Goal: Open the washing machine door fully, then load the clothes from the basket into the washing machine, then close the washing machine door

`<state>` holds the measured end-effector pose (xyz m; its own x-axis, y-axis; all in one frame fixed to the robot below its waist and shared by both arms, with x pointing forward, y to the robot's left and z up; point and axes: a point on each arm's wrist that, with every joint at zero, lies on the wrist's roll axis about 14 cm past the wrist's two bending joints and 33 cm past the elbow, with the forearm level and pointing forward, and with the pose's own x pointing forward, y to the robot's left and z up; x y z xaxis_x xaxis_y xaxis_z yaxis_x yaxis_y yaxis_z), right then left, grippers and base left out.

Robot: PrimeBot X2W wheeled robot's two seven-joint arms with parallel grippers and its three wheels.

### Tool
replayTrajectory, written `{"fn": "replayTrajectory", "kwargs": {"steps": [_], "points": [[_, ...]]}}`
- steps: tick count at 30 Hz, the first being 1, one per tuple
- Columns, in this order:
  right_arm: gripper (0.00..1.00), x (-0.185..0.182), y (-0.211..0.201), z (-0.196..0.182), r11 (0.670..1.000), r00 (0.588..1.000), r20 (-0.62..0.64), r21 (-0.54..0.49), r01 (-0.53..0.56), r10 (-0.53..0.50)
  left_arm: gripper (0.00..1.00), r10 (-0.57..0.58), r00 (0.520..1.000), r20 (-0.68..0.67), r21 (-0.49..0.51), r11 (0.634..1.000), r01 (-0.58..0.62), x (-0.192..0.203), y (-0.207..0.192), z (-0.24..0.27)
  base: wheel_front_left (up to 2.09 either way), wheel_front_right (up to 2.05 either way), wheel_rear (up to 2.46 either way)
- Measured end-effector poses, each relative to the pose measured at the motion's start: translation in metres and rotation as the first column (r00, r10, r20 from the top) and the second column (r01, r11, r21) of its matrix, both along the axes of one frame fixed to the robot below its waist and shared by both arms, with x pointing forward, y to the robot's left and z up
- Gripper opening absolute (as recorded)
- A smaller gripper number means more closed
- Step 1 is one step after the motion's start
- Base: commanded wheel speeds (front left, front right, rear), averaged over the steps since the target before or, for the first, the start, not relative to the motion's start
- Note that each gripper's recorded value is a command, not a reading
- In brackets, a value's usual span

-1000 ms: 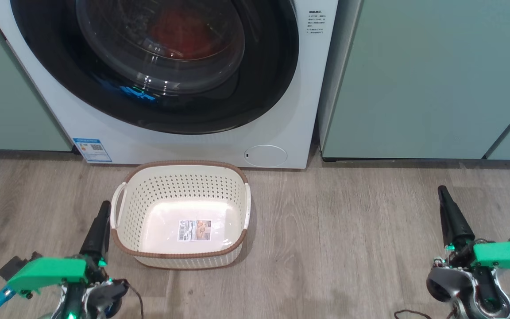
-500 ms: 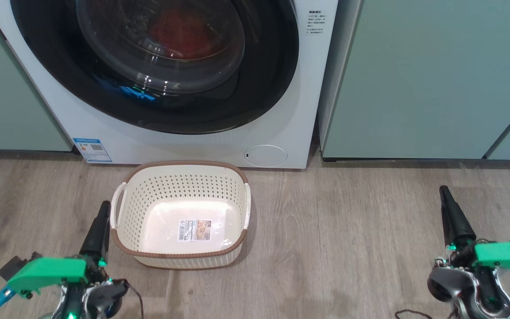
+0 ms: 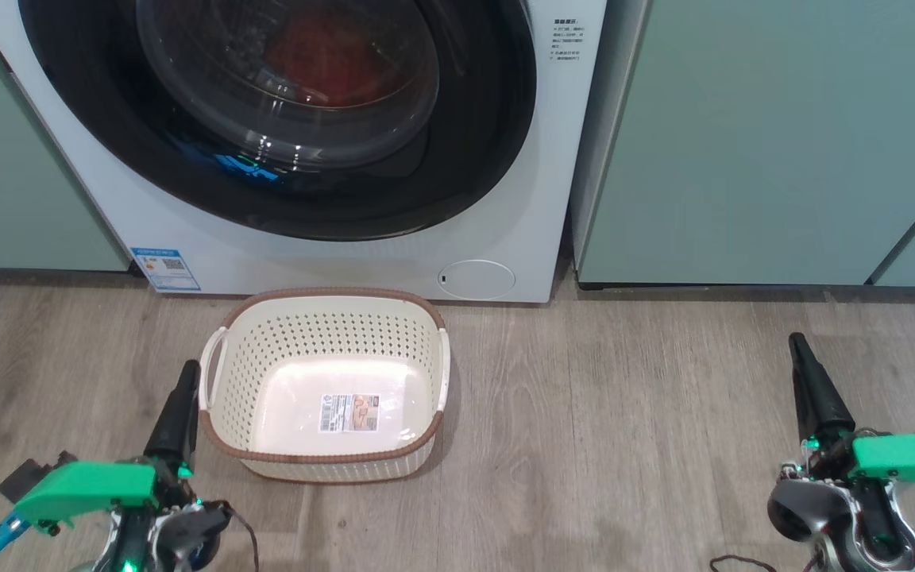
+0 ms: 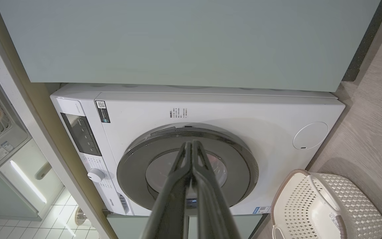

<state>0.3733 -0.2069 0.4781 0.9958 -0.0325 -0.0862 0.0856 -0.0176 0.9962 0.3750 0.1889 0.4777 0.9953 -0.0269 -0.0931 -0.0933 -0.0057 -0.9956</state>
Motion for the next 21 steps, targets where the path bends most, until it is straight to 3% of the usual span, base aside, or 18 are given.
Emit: {"fn": "replayTrajectory", "kwargs": {"steps": [21], "points": [[0.00,-0.0001,-0.0003,-0.0001,1.000,1.000,0.000,-0.003,-0.002,0.002,0.00,-0.001,1.000,0.000,-0.002,1.000,0.001,0.0000,-0.0002,0.0000,0.00,0.00,0.00]]}}
